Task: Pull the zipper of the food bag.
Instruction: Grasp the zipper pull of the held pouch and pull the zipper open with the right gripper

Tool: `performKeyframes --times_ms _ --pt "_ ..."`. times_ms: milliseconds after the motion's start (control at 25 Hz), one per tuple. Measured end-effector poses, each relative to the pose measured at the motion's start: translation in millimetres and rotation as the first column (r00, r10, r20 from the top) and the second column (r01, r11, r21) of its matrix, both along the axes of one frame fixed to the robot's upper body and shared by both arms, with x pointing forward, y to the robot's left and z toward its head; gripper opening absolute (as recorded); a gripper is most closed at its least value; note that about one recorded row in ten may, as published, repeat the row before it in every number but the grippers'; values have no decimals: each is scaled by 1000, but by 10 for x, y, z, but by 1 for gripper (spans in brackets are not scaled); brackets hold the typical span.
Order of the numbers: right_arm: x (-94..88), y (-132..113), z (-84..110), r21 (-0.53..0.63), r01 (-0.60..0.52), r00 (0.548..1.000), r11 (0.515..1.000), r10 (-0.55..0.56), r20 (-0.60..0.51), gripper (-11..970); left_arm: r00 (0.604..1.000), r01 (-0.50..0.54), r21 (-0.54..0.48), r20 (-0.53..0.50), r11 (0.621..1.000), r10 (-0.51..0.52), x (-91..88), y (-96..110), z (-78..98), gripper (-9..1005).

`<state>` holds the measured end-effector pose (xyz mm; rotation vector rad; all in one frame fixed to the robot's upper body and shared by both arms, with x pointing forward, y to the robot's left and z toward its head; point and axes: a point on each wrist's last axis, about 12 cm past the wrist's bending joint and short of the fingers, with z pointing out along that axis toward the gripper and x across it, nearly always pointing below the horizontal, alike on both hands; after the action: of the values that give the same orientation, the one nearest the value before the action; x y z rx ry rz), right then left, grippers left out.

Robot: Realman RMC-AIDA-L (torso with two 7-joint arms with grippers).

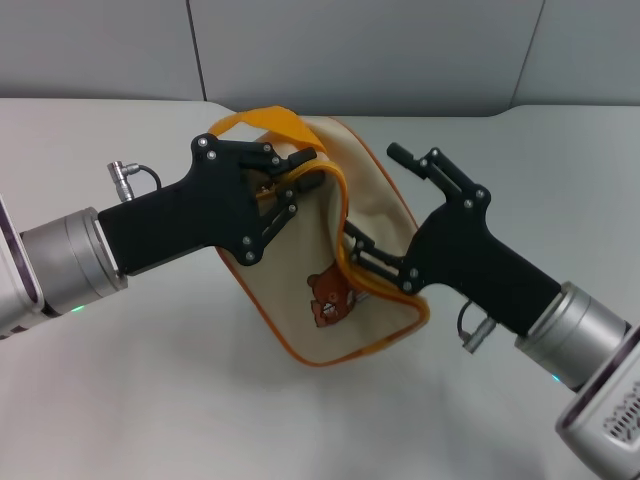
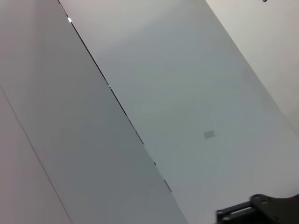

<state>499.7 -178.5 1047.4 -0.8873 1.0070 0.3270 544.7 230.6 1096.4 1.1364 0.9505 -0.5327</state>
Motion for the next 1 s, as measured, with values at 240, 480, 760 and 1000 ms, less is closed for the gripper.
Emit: performKeyframes --times_ms 240,480,760,1000 --pt "80 58 3 3 42 999 999 -41 -28 776 1000 1 1 -3 1000 -1 -10 2 -9 111" --pt "69 106 -10 -20 25 999 1000 -25 -23 639 1000 3 1 -3 1000 -3 -16 4 -11 111" --pt "6 162 -22 -56 35 999 998 -33 35 433 1000 4 -1 -2 1000 -4 -11 -1 -5 110" --pt "-25 187 -30 -72 34 998 997 -30 56 294 1000 2 -4 -2 1000 -2 -12 0 -5 112"
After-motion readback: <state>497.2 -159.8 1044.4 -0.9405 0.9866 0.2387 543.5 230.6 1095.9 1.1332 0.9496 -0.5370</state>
